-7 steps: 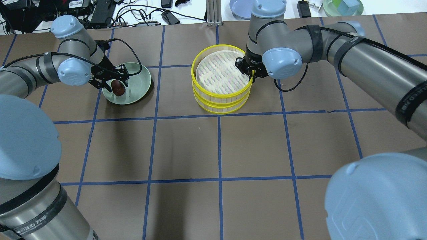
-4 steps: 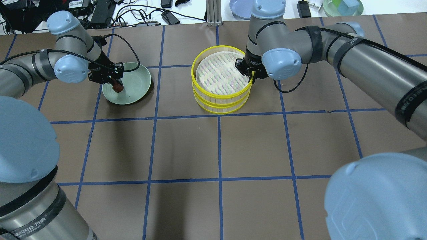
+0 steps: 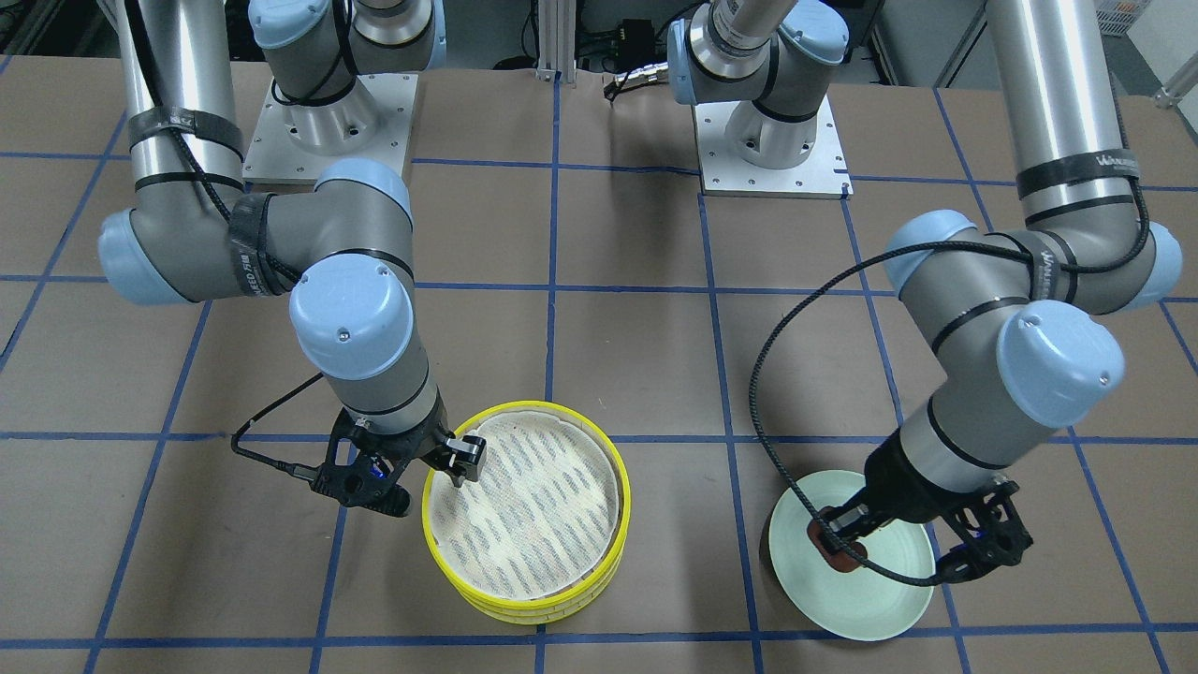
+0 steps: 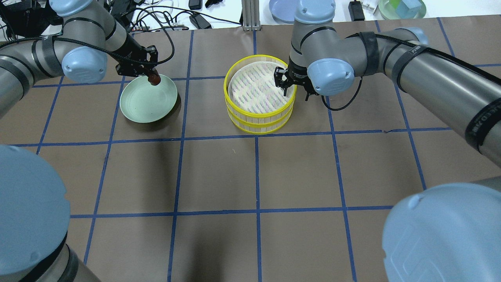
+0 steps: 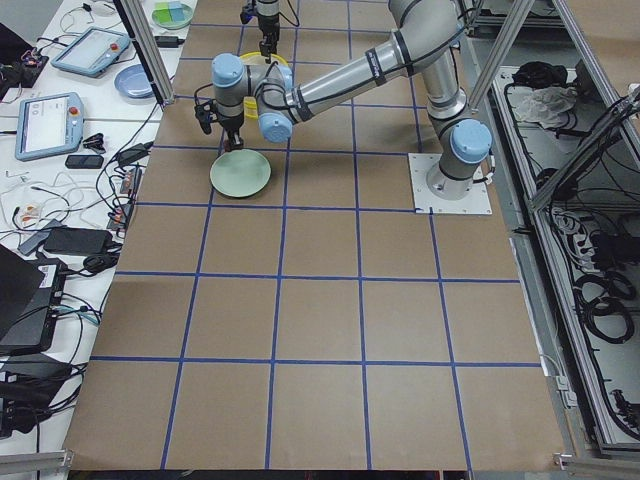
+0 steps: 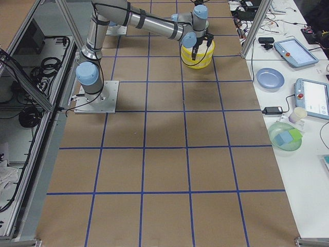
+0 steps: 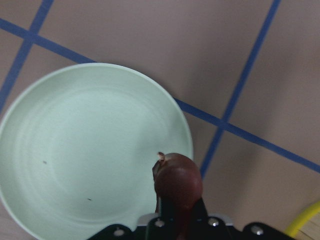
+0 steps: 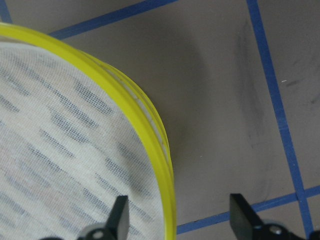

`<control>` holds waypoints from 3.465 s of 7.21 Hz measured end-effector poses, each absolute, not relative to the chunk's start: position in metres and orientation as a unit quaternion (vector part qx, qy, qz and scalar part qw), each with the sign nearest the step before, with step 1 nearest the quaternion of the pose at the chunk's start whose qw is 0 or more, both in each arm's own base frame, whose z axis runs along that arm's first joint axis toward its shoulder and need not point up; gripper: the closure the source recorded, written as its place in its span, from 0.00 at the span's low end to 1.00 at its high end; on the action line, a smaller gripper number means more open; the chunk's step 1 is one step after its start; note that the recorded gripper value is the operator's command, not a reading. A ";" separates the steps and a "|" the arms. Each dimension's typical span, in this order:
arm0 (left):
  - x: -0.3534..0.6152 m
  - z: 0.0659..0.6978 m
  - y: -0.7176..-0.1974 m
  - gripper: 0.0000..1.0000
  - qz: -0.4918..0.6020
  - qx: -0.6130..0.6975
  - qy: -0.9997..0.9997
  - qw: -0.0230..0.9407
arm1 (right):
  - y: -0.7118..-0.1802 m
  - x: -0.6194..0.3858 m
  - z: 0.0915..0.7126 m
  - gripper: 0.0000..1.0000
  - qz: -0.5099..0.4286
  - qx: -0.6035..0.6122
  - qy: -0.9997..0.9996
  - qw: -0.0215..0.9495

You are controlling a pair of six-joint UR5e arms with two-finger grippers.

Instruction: Stack buns with steamer

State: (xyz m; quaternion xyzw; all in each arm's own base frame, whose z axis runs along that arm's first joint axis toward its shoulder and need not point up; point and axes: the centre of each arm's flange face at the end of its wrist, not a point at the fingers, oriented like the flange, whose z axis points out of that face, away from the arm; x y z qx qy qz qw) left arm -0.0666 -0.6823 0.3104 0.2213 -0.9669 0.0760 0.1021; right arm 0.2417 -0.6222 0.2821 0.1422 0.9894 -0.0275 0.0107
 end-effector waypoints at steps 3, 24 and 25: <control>-0.181 0.342 -0.661 0.98 0.070 0.260 -0.945 0.183 | -0.593 0.205 0.381 0.00 -0.047 0.063 0.997 0.011; -0.088 0.465 -0.578 0.00 0.048 0.012 -0.999 -0.013 | -0.493 0.145 0.531 0.00 -0.093 -0.061 0.994 0.003; -0.087 0.475 -0.568 0.00 0.049 0.005 -0.999 -0.020 | -0.493 0.145 0.531 0.00 -0.093 -0.061 0.994 0.003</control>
